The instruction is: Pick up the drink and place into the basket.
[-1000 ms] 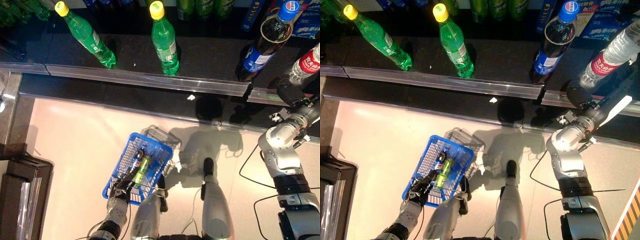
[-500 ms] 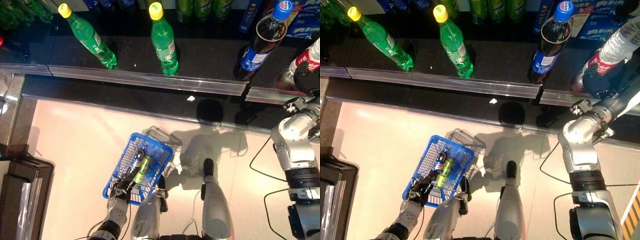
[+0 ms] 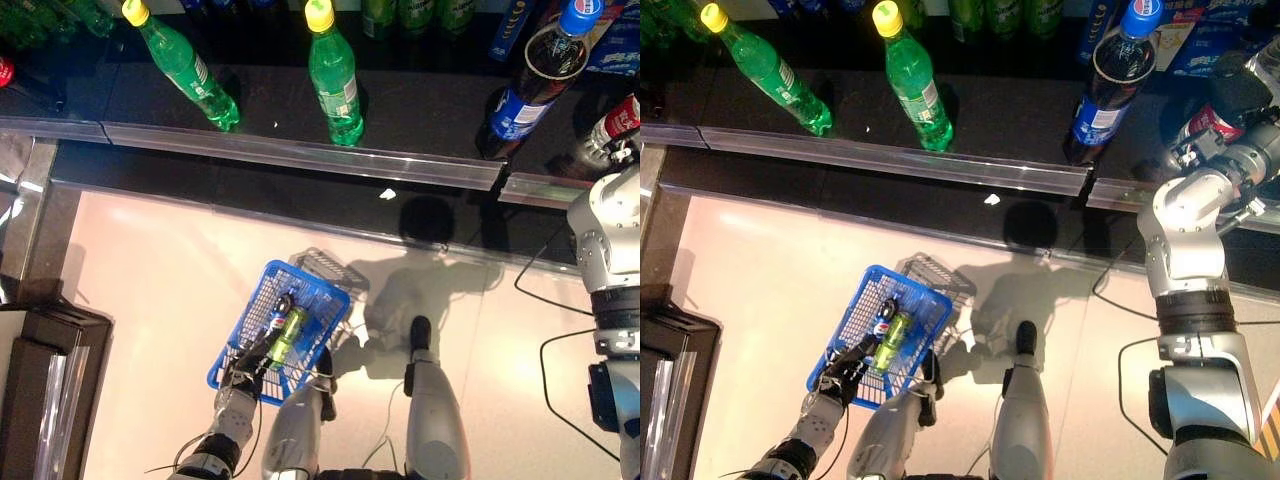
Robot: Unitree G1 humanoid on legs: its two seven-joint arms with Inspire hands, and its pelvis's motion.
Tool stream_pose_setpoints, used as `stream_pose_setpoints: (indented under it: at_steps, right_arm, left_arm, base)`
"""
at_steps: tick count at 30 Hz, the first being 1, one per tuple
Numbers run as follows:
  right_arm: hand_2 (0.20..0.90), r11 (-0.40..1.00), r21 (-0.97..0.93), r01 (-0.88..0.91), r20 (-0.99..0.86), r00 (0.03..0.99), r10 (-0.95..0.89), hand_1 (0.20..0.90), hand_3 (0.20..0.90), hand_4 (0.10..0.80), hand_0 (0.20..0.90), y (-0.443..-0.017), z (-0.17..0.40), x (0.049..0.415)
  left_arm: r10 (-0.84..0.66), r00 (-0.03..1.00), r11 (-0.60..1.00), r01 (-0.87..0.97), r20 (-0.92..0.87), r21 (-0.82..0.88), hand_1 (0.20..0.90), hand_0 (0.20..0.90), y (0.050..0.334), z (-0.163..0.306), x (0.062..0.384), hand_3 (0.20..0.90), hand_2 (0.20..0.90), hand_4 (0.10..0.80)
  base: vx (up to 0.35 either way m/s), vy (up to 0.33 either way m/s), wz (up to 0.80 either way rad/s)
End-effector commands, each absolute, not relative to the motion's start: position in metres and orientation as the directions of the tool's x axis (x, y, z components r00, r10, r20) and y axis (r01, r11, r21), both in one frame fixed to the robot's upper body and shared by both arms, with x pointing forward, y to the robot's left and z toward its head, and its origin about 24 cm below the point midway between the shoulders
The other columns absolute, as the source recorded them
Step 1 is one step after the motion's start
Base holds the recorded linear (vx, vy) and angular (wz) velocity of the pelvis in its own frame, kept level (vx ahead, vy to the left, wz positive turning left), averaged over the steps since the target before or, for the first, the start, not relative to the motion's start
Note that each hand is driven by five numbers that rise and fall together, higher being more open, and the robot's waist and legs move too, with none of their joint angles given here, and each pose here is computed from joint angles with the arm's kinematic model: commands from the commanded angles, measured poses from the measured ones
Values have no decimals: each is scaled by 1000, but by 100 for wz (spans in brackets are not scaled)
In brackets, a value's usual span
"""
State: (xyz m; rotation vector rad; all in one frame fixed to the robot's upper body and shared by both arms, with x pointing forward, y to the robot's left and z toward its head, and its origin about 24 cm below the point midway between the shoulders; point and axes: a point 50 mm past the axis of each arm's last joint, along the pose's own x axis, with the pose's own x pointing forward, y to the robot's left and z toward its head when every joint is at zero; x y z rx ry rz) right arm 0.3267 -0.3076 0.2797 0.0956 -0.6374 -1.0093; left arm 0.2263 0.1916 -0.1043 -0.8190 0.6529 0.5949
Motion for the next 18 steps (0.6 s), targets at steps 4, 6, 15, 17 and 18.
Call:
stream_pose_setpoints:
  at_steps: [4, 6, 15, 17, 18]
  right_arm:
    - [900, 569, 430, 701, 573, 275, -772, 900, 900, 800, 900, -326, 336, 307]
    - [900, 558, 434, 707, 555, 278, -784, 900, 900, 800, 900, -332, 334, 308]
    - [300, 489, 420, 765, 473, 275, -837, 300, 200, 100, 300, -351, 325, 312]
    - [300, 481, 421, 769, 462, 275, -843, 300, 200, 100, 300, -354, 322, 312]
    - [300, 479, 421, 770, 460, 274, -845, 300, 200, 100, 300, -355, 321, 312]
  left_arm:
    - [339, 590, 546, -758, -733, -357, 300, 300, 236, -114, 189, 200, 300, 100]
    - [341, 589, 547, -758, -733, -355, 300, 300, 237, -114, 189, 200, 300, 100]
    - [340, 598, 550, -752, -726, -363, 300, 300, 240, -112, 192, 200, 300, 100]
    - [339, 602, 549, -751, -723, -367, 300, 300, 239, -111, 193, 200, 300, 100]
    - [339, 603, 548, -750, -722, -369, 300, 300, 239, -111, 194, 200, 300, 100]
  base:
    - [-5, -38, 4]
    - [-11, -32, 3]
    - [-8, -11, 1]
    - [-28, 2, 4]
    - [-29, 21, 3]
